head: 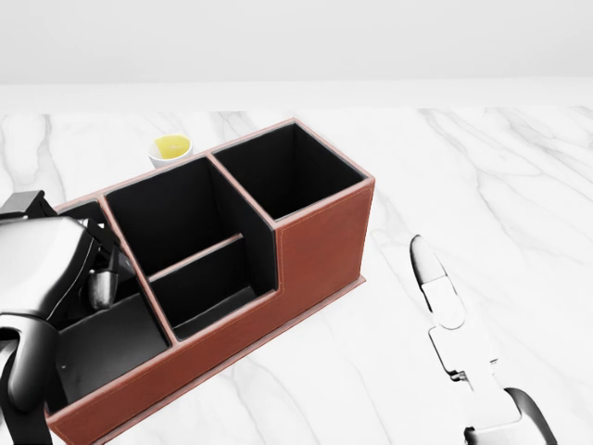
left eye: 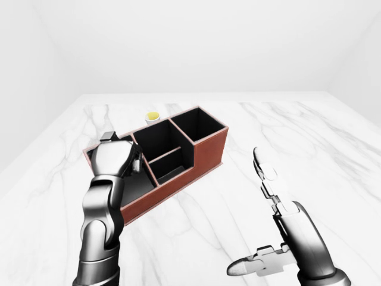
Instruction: Pick up the book and place it in the left compartment of the caddy.
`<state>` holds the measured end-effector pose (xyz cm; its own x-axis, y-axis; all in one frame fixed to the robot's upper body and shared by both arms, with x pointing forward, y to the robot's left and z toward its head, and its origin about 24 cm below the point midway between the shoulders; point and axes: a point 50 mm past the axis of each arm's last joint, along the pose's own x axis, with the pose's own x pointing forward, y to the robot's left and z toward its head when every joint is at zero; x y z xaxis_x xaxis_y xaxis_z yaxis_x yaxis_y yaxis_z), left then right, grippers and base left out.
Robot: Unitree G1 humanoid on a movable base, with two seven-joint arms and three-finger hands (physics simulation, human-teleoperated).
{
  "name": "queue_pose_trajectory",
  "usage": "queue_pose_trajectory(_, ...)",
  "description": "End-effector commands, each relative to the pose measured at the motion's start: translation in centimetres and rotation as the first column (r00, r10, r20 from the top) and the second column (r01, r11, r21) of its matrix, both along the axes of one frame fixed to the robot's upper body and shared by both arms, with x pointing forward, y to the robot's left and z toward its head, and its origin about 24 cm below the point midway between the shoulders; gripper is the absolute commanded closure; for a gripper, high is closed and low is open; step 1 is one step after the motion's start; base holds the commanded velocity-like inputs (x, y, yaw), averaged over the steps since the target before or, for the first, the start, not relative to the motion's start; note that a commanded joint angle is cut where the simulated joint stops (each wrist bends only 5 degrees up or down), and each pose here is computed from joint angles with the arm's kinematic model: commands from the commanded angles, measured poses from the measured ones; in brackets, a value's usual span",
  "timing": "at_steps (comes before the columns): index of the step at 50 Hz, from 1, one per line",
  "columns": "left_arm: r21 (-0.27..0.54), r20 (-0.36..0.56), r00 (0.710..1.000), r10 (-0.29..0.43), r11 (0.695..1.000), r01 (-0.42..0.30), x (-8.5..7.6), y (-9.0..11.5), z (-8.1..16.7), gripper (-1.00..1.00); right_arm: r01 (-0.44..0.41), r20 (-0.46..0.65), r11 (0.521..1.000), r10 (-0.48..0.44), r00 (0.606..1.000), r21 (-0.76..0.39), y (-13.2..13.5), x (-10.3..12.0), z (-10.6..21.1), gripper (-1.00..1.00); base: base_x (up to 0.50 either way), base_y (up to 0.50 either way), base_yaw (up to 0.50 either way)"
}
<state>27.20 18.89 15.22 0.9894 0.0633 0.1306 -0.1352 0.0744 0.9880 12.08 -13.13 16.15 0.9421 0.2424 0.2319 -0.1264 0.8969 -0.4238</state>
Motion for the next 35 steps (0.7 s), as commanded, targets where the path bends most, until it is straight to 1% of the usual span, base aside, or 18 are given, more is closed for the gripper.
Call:
queue_pose_trajectory(1,0.139,0.008,0.997,0.08,0.987,-0.081,0.4,0.8,0.4,1.0,0.007,0.0,1.0,-0.007,1.0,0.009,0.0,0.1,0.0,-1.0,0.0,0.0,0.0)
queue_pose_trajectory(5,0.148,0.01,0.996,0.085,0.985,-0.086,0.6,0.8,0.6,1.0,0.009,0.0,1.0,-0.009,1.0,0.01,0.0,0.1,0.0,-1.0,0.0,0.0,0.0)
queue_pose_trajectory(6,0.159,-0.016,0.995,0.094,0.983,-0.091,0.9,0.9,0.2,1.0,0.008,0.0,1.0,-0.008,1.0,0.009,0.0,0.1,0.0,-1.0,0.0,0.0,0.0)
queue_pose_trajectory(12,0.163,-0.033,0.995,0.096,0.983,-0.09,1.4,1.0,-0.5,1.0,0.007,0.001,1.0,-0.007,1.0,0.005,0.0,0.1,0.0,-1.0,0.0,0.0,0.0)
queue_pose_trajectory(15,0.164,-0.048,0.994,0.102,0.982,-0.092,1.3,1.2,-1.0,1.0,0.005,0.0,1.0,-0.005,1.0,0.002,0.0,0.1,0.0,-1.0,0.0,0.0,0.0)
queue_pose_trajectory(24,0.18,-0.062,0.99,0.124,0.977,-0.112,0.9,1.7,-0.8,1.0,0.0,-0.001,1.0,0.0,1.0,-0.005,0.1,0.1,0.0,-1.0,0.0,0.0,0.0)
queue_pose_trajectory(29,0.167,-0.075,0.991,0.113,0.981,-0.099,1.4,1.6,-1.5,1.0,-0.001,-0.001,1.0,0.001,1.0,-0.006,0.2,0.1,0.0,-1.0,0.0,0.0,0.0)
queue_pose_trajectory(30,0.169,-0.093,0.989,0.112,0.981,-0.095,1.6,1.6,-2.0,1.0,-0.003,-0.001,1.0,0.003,1.0,-0.007,0.2,0.1,0.0,-1.0,0.0,0.0,0.0)
queue_pose_trajectory(35,0.171,-0.114,0.988,0.104,0.982,-0.083,2.8,1.7,-3.1,1.0,-0.003,-0.001,1.0,0.003,1.0,-0.008,0.1,0.1,0.0,-1.0,0.0,0.0,0.0)
